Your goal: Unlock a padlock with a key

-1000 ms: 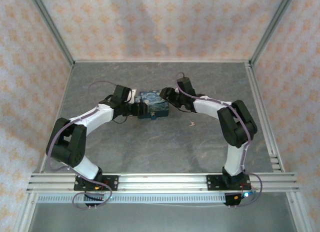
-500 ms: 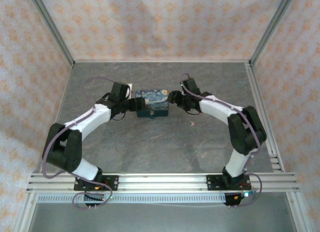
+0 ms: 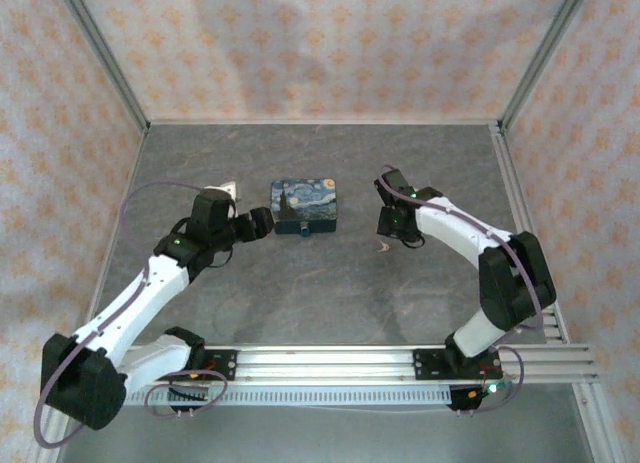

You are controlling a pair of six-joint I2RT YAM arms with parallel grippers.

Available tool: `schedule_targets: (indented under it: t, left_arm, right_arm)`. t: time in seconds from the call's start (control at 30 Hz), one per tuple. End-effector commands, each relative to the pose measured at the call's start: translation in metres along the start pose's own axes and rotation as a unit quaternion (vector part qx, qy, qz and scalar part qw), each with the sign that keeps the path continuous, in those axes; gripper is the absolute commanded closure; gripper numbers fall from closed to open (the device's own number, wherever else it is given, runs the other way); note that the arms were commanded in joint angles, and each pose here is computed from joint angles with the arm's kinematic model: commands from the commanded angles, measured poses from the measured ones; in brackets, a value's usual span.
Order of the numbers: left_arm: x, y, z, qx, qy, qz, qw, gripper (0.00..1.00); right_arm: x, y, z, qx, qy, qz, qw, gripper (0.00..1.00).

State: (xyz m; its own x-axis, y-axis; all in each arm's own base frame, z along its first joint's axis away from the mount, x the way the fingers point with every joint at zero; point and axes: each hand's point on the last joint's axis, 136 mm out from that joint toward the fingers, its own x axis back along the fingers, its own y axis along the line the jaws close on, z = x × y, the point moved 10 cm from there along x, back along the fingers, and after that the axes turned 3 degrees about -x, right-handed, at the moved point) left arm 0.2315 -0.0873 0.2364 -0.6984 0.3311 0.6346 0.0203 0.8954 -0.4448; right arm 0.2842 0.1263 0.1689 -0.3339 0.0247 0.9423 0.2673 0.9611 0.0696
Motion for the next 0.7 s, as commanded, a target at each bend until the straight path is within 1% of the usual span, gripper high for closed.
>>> schedule_targets:
  t: [0.0,0.03,0.13,0.23,0.37,0.67]
  left_arm:
    - [0.007,-0.004,0.010,0.029,0.005,0.009,1.000,0.20]
    - [0.009,-0.005,0.011,0.030,0.004,0.011,0.999,0.20]
    - [0.011,-0.007,0.013,0.029,0.001,0.012,1.000,0.20]
    - [0.011,-0.007,0.016,0.030,0.005,0.012,0.999,0.20]
    - [0.009,-0.007,0.018,0.034,0.007,0.014,0.999,0.20]
    - [0.008,-0.008,0.016,0.035,0.008,0.015,0.999,0.21]
  right_arm:
    - [-0.013,-0.003,0.008,0.022,0.033,0.019,0.999,0.54]
    - [-0.017,-0.002,0.010,0.024,0.040,0.015,0.999,0.55]
    - [-0.022,-0.001,0.016,0.022,0.058,-0.002,0.998,0.55]
    - [-0.024,-0.001,0.020,0.021,0.060,-0.015,0.998,0.54]
    - [-0.033,0.000,0.022,0.028,0.071,-0.016,0.997,0.54]
    - [-0.051,0.001,0.027,0.033,0.085,-0.010,0.996,0.61]
